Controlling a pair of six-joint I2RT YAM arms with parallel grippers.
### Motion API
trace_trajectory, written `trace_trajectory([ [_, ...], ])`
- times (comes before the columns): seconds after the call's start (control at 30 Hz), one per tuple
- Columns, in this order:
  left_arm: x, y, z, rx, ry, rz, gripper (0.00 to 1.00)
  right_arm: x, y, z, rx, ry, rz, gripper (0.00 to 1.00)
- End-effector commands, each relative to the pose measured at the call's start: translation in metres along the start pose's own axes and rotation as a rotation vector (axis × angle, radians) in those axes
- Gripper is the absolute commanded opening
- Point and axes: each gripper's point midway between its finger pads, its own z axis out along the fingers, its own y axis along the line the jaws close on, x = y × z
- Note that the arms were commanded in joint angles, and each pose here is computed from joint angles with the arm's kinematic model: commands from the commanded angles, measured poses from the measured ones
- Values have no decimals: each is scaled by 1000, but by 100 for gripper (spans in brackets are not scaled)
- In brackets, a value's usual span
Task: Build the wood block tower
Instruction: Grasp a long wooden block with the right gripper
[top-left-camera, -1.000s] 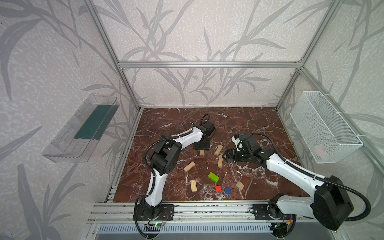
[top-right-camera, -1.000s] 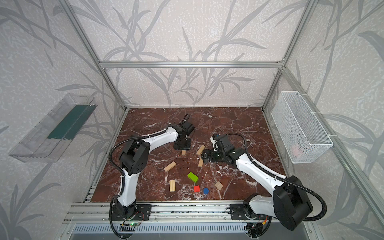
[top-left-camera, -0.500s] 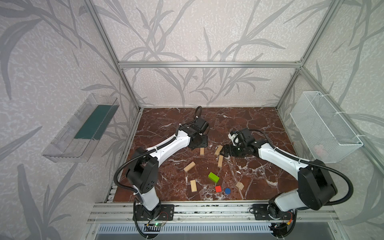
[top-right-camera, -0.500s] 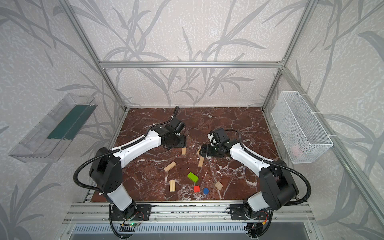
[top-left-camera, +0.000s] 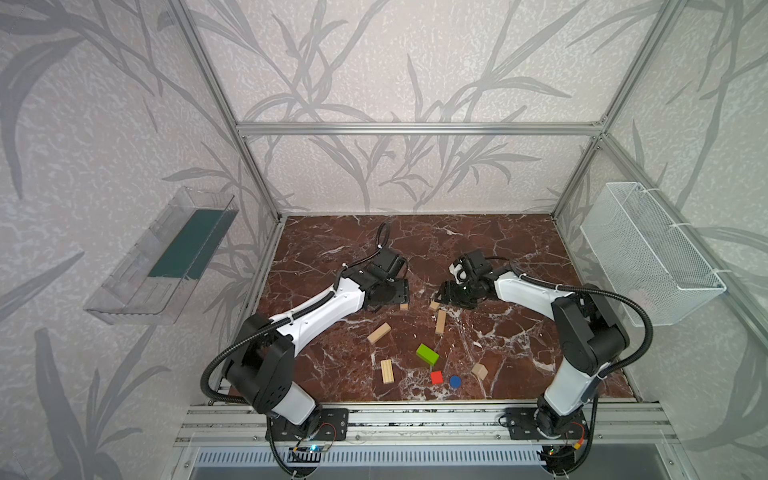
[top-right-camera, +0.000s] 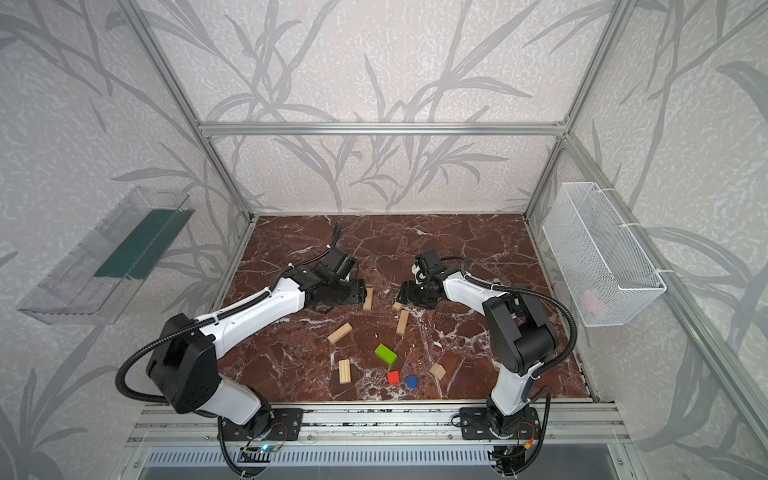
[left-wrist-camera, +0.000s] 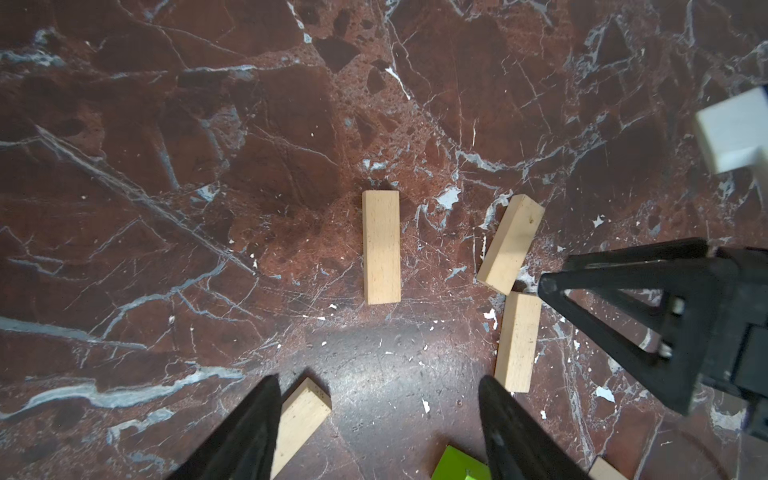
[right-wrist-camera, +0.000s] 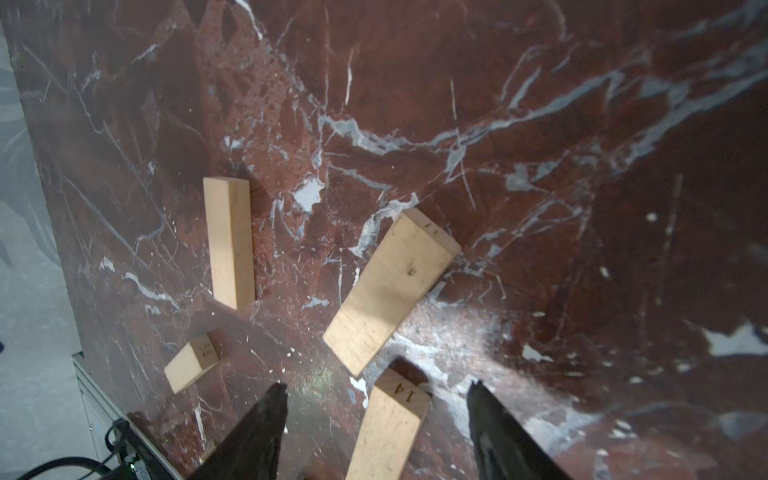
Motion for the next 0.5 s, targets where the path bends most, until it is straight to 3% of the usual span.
trace_trajectory([
  [0.0,-8,1,-4,26,-53,-43,73,-15,7,3,-23,-35,36,64],
  [0.47,-6,6,2,43,-45,-87,73,-26,5,19,-21,-54,28,48],
])
